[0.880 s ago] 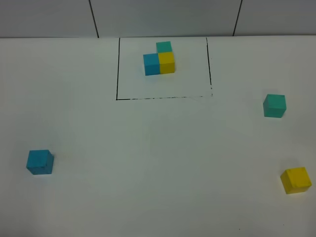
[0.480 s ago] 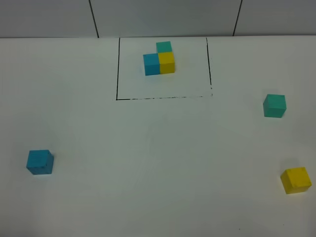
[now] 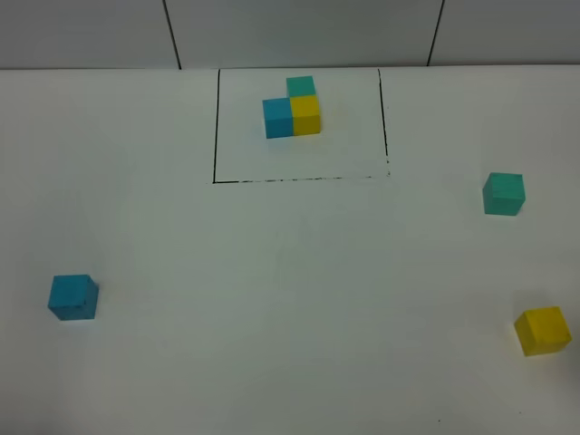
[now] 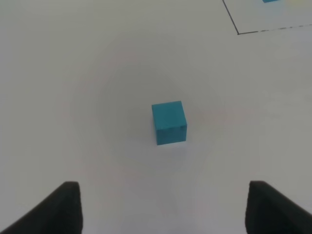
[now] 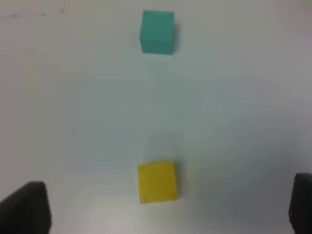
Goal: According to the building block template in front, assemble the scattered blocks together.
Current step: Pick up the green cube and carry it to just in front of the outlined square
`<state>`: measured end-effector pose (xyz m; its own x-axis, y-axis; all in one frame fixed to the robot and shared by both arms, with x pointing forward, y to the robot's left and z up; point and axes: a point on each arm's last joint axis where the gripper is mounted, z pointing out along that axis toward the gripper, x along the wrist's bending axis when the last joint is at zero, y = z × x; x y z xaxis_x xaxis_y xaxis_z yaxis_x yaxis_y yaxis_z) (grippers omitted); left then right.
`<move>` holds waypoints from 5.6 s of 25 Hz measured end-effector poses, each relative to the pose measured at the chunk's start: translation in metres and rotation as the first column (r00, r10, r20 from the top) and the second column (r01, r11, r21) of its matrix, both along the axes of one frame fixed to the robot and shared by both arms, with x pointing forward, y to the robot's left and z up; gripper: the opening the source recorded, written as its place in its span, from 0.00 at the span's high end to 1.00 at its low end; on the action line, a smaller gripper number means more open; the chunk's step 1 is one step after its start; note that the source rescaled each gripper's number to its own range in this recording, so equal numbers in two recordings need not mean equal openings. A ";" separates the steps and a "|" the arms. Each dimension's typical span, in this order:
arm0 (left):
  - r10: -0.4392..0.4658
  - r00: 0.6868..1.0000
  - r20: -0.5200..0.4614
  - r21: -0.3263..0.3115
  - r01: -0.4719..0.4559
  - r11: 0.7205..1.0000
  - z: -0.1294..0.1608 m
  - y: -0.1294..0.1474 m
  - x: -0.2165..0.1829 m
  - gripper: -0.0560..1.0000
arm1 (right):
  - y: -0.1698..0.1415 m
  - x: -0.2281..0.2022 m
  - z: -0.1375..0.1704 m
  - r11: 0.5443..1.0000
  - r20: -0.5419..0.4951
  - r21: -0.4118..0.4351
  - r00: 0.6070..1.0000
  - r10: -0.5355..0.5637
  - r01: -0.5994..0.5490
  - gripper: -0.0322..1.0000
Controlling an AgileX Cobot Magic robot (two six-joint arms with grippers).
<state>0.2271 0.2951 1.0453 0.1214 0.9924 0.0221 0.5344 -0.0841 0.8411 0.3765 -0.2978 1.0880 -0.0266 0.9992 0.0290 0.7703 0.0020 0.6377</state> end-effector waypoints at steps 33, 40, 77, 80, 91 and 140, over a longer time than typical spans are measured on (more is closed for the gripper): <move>0.000 1.000 0.000 0.000 0.000 1.000 0.000 0.000 0.000 0.24 | 0.023 0.250 -0.163 0.997 -0.285 0.024 0.956 0.077 -0.073 0.00; 0.001 1.000 0.000 -0.001 -0.001 1.000 0.000 0.000 0.000 0.24 | 0.021 0.254 -0.177 0.996 -0.285 -0.008 0.955 0.085 -0.091 0.00; 0.000 1.000 0.000 0.000 0.000 1.000 0.000 0.000 0.000 0.24 | 0.049 0.249 -0.149 0.909 -0.447 -0.078 0.829 0.335 -0.409 0.94; 0.000 1.000 0.000 0.000 0.000 1.000 0.000 0.000 0.000 0.24 | 0.096 0.233 -0.132 0.692 -0.525 -0.099 0.628 0.574 -0.715 0.94; 0.000 1.000 0.000 0.000 0.000 1.000 0.000 0.000 0.000 0.24 | 0.202 0.197 -0.131 0.092 -0.518 -0.200 0.185 0.835 -0.975 0.94; 0.000 1.000 0.000 0.001 0.000 1.000 0.000 0.000 0.000 0.24 | 0.218 0.258 -0.186 0.030 -0.519 -0.086 0.071 0.852 -0.996 0.94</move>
<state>0.2271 0.2951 1.0453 0.1219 0.9923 0.0229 0.5342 -0.0850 0.8410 0.6349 -0.0798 0.9016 -0.9986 0.0228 -0.0475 0.0158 0.9896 0.1427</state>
